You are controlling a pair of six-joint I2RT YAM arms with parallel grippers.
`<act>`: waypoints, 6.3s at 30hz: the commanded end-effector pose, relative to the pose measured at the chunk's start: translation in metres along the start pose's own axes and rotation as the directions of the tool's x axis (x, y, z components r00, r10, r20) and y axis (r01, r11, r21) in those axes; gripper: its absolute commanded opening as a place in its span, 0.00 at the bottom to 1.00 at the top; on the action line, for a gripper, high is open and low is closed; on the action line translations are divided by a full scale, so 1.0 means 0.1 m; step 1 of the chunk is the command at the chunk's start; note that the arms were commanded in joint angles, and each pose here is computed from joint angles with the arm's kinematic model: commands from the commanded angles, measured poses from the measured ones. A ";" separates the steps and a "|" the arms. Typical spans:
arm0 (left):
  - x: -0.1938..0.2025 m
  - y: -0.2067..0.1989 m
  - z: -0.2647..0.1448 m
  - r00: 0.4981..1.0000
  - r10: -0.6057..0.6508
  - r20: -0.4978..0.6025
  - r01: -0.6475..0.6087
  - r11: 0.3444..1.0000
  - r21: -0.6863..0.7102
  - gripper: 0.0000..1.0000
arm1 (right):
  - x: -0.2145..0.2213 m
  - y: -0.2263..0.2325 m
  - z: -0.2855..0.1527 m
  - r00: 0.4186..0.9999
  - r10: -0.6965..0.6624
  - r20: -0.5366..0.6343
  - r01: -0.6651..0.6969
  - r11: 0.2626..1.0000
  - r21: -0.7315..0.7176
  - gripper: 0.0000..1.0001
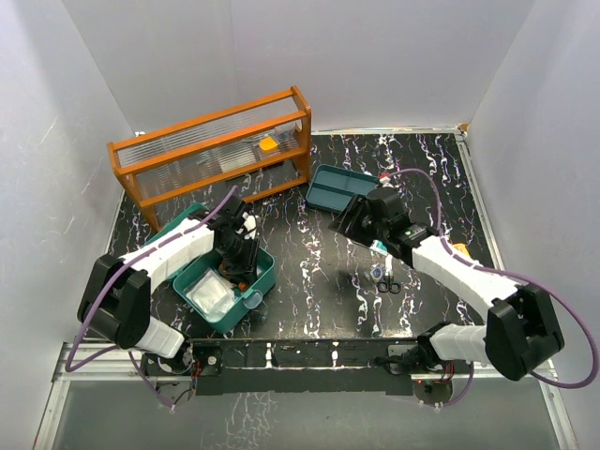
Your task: Organize the medicine kit
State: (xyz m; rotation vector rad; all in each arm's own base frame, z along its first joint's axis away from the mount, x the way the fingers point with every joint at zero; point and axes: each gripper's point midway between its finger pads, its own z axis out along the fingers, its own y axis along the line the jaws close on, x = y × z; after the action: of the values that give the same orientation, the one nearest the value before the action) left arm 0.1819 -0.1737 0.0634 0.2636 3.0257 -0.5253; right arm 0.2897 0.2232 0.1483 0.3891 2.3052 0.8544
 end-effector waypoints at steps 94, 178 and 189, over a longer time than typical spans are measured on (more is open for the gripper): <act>-0.21 0.23 -2.32 0.310 -0.100 0.945 0.079 0.994 0.079 0.79 | 0.62 0.59 1.02 0.892 -0.297 -0.341 0.288 0.954 -0.077 0.61; -0.46 -0.05 -2.30 0.365 -0.143 0.920 0.034 0.990 0.140 0.81 | 0.41 -1.72 -0.27 0.999 -0.006 -0.042 0.027 0.853 0.521 0.19; -0.45 -0.08 -2.40 0.352 -0.146 0.925 0.025 0.989 0.147 0.81 | 0.33 -1.57 -0.30 1.000 -0.021 -0.017 0.026 0.883 0.469 0.04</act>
State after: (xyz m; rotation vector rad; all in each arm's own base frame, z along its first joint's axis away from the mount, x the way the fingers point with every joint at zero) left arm 0.2201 -0.1086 0.2760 -0.1861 1.8852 -0.5586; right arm 0.2227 0.1019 0.0272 0.5669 2.5877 0.2040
